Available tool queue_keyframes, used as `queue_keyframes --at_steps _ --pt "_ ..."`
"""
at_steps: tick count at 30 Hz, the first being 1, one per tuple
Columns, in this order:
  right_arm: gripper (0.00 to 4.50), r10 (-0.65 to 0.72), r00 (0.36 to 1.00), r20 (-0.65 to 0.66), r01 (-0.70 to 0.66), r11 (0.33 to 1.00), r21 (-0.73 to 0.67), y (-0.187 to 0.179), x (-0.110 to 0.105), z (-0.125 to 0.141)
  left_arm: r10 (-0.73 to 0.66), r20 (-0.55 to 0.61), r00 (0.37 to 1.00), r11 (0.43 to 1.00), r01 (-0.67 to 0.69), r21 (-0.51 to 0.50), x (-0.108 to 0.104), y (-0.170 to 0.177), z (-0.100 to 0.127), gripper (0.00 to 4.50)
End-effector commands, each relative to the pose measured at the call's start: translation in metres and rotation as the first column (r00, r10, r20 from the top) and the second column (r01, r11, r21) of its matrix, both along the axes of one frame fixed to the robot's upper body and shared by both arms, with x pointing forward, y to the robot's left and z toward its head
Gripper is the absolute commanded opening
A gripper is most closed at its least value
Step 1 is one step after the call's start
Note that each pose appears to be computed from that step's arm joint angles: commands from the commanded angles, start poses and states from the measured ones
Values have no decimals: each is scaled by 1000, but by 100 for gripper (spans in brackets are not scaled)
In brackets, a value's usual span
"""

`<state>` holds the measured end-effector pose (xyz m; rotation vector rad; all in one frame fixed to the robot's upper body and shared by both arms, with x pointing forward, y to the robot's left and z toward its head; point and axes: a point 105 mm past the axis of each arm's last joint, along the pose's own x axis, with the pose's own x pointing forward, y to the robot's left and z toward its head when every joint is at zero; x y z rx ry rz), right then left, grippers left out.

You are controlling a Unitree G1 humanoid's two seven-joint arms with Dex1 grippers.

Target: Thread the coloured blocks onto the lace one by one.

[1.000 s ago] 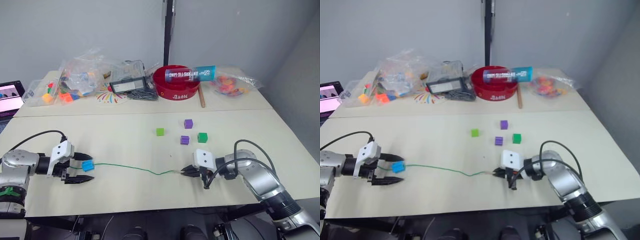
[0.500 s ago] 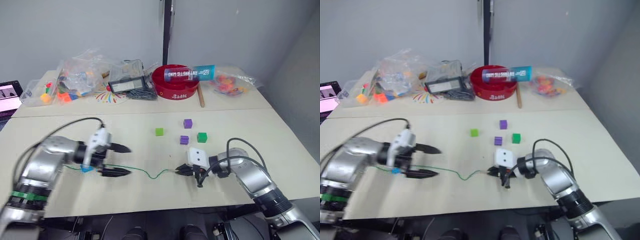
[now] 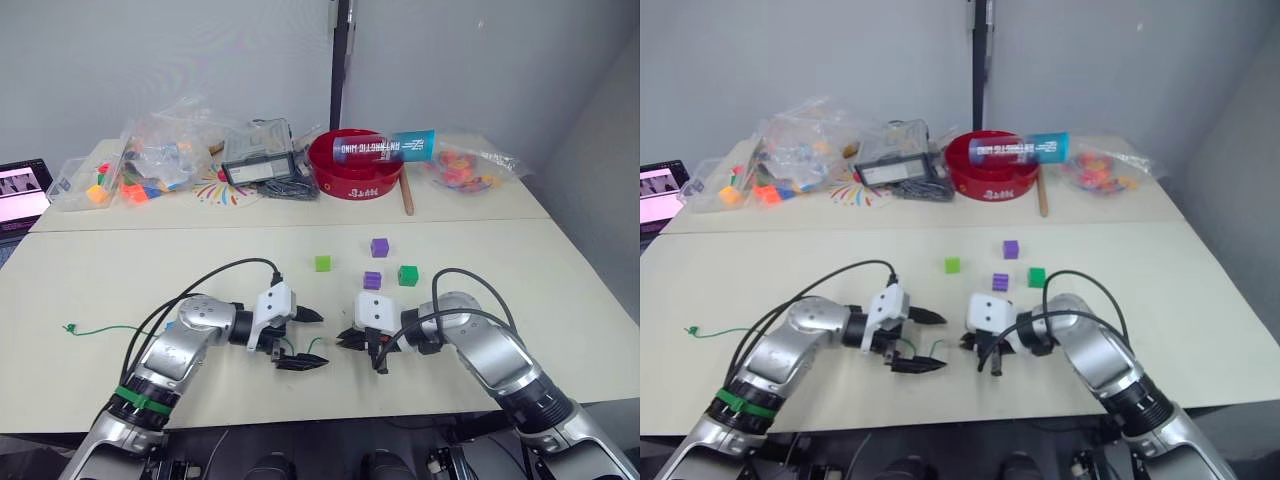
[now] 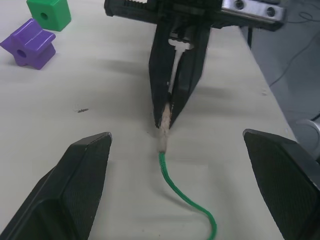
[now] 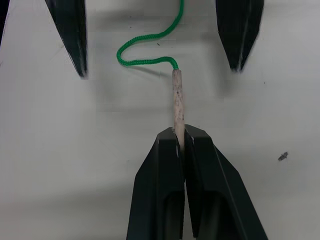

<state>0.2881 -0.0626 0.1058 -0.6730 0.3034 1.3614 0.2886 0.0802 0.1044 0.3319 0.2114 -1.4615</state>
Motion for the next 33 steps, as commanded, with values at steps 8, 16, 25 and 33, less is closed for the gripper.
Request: queue_keyframes --at_steps 8,16,25,33 --pt "0 20 999 50 -21 1000 4 3 0 12 -17 39 999 1000 18 -8 6 -5 3 262" --pt "0 24 999 49 -24 1000 7 4 1 13 -9 48 999 1000 10 -11 7 -6 2 2" --pt "0 38 999 34 -38 999 -2 2 -5 10 -3 56 998 1000 5 -22 9 -10 4 2" --pt "142 23 1000 7 -24 998 62 1 -9 19 -19 57 998 1000 20 -8 8 -6 4 0"
